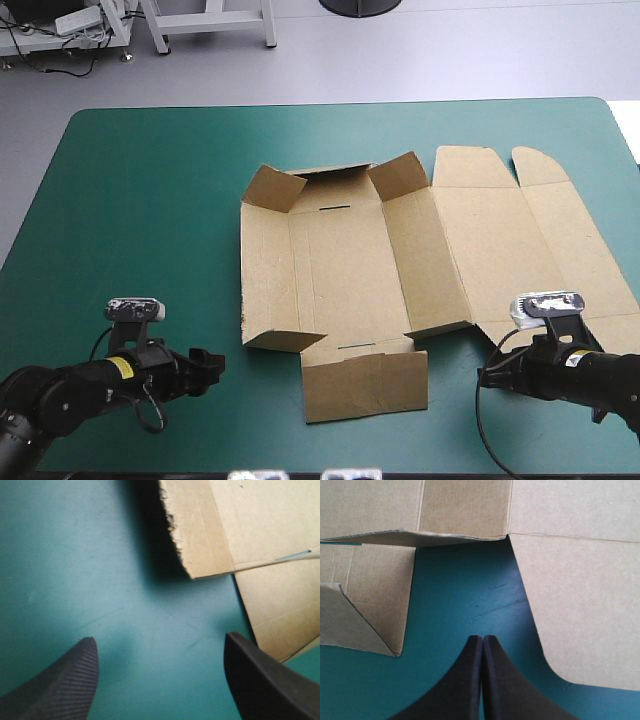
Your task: Fold the box
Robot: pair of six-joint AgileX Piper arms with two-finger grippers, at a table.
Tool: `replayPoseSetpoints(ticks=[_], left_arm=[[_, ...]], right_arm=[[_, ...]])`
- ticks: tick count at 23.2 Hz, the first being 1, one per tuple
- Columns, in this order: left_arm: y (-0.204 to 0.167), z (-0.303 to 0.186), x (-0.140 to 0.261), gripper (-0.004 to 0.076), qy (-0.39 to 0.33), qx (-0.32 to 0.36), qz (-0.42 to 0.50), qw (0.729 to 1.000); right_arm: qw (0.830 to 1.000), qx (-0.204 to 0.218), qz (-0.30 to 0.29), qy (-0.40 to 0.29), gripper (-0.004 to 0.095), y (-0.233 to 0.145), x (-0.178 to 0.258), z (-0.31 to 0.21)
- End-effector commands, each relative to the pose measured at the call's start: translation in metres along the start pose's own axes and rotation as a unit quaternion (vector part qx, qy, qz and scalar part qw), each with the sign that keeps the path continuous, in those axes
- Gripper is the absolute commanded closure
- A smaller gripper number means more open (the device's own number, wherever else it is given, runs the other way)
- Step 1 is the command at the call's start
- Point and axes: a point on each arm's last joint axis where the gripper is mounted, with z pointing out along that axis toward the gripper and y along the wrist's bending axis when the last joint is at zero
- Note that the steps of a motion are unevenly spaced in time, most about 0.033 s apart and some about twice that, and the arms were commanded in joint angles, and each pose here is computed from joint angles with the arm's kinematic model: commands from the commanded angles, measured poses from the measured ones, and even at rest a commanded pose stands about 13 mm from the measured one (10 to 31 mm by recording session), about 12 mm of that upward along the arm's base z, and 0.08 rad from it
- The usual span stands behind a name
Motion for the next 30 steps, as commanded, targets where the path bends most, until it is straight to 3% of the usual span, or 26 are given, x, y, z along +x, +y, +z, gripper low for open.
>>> replayPoseSetpoints(ticks=[1, 5, 8, 13, 18, 30], left_arm=[[-0.017, 0.003, -0.026, 0.0211, -0.017, 0.046, 0.003, 0.999], [-0.023, 0.010, -0.057, 0.0211, -0.011, 0.036, 0.018, 0.999], [-0.008, 0.011, -0.082, 0.0211, 0.003, 0.033, -0.007, 0.999], [0.031, 0.021, -0.103, 0.0208, 0.028, 0.160, -0.072, 0.984], [0.045, 0.047, -0.109, 0.0209, 0.056, 0.194, -0.080, 0.976], [0.036, 0.057, -0.106, 0.0209, 0.071, 0.183, -0.038, 0.980]], right_arm=[[0.999, -0.007, -0.003, -0.032, 0.0932, 0.004, -0.009, -0.008], [1.000, -0.009, -0.003, -0.026, 0.0932, 0.004, -0.008, -0.008], [1.000, -0.010, -0.004, -0.024, 0.0932, 0.004, -0.007, -0.008], [1.000, -0.010, -0.005, -0.025, 0.0932, 0.004, -0.008, -0.008], [1.000, -0.009, -0.005, -0.027, 0.0932, 0.004, -0.008, -0.008], [1.000, -0.009, -0.006, -0.028, 0.0932, 0.004, -0.008, -0.008]])
